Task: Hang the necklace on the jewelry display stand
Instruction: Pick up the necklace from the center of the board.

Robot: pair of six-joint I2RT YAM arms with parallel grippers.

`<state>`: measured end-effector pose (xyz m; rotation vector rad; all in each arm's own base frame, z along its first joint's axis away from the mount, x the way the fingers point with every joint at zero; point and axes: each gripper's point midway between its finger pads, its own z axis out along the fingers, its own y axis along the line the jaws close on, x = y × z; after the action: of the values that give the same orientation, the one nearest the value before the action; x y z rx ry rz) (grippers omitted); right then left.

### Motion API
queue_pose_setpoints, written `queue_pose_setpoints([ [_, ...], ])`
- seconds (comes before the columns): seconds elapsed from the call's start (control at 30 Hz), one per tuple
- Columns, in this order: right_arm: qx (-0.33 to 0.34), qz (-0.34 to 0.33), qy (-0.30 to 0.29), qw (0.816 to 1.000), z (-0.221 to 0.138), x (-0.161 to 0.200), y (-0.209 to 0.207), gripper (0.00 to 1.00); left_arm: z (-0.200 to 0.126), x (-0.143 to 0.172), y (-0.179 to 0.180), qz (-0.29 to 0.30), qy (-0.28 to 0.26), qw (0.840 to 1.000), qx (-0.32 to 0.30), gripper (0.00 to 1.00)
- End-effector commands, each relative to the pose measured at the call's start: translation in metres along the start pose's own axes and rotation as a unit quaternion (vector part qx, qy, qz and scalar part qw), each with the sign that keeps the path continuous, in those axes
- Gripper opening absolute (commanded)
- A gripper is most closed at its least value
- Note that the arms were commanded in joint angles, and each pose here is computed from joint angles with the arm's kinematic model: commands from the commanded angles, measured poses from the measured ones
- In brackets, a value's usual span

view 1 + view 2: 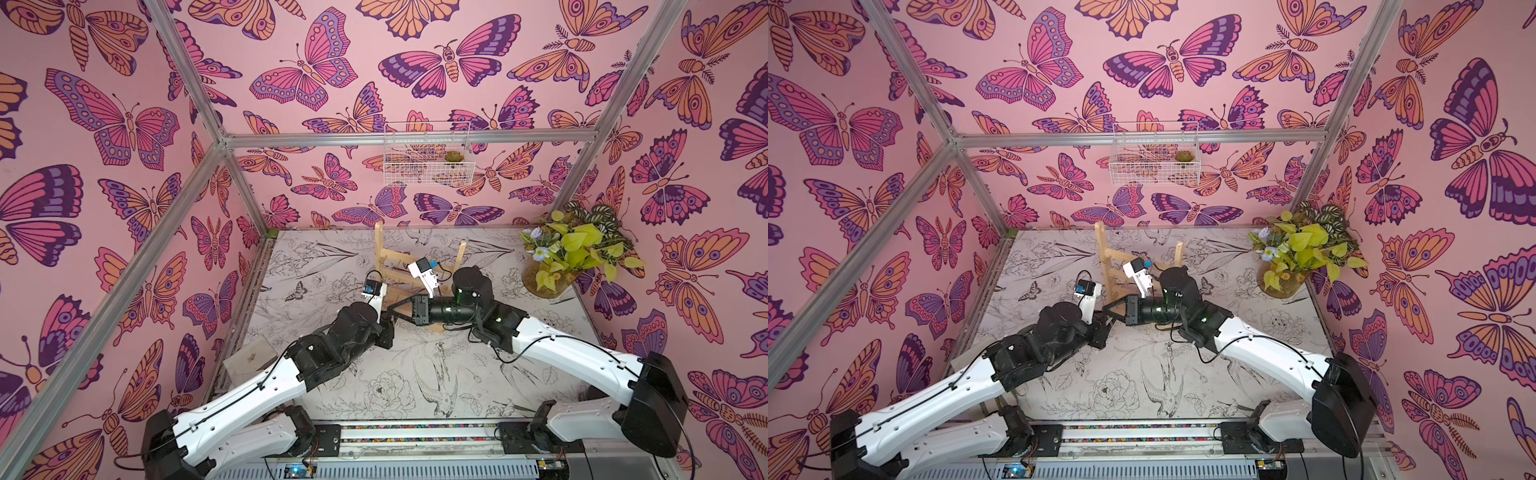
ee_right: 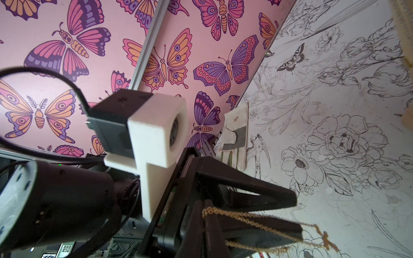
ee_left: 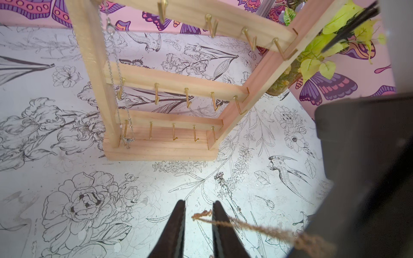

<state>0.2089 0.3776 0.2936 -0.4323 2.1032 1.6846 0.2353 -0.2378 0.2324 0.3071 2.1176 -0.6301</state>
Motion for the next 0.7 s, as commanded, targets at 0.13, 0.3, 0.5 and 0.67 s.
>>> queue_pose_setpoints([
  [0.13,-0.026,0.001,0.014,1.0,0.003,0.002,0.014,0.06,-0.001,-0.012,0.003,0.014,-0.039,0.999,-0.007,0.11],
  [0.3,-0.023,0.005,0.013,1.0,0.003,0.003,0.012,0.06,-0.004,-0.013,0.006,0.017,-0.047,0.999,-0.013,0.05],
  [0.5,-0.018,0.009,0.014,1.0,0.002,0.006,0.008,0.06,-0.015,-0.018,0.013,0.027,-0.069,0.997,-0.022,0.0],
  [0.67,-0.02,0.008,0.012,1.0,0.002,0.006,0.006,0.07,-0.024,-0.026,0.014,0.034,-0.086,0.995,-0.024,0.0],
])
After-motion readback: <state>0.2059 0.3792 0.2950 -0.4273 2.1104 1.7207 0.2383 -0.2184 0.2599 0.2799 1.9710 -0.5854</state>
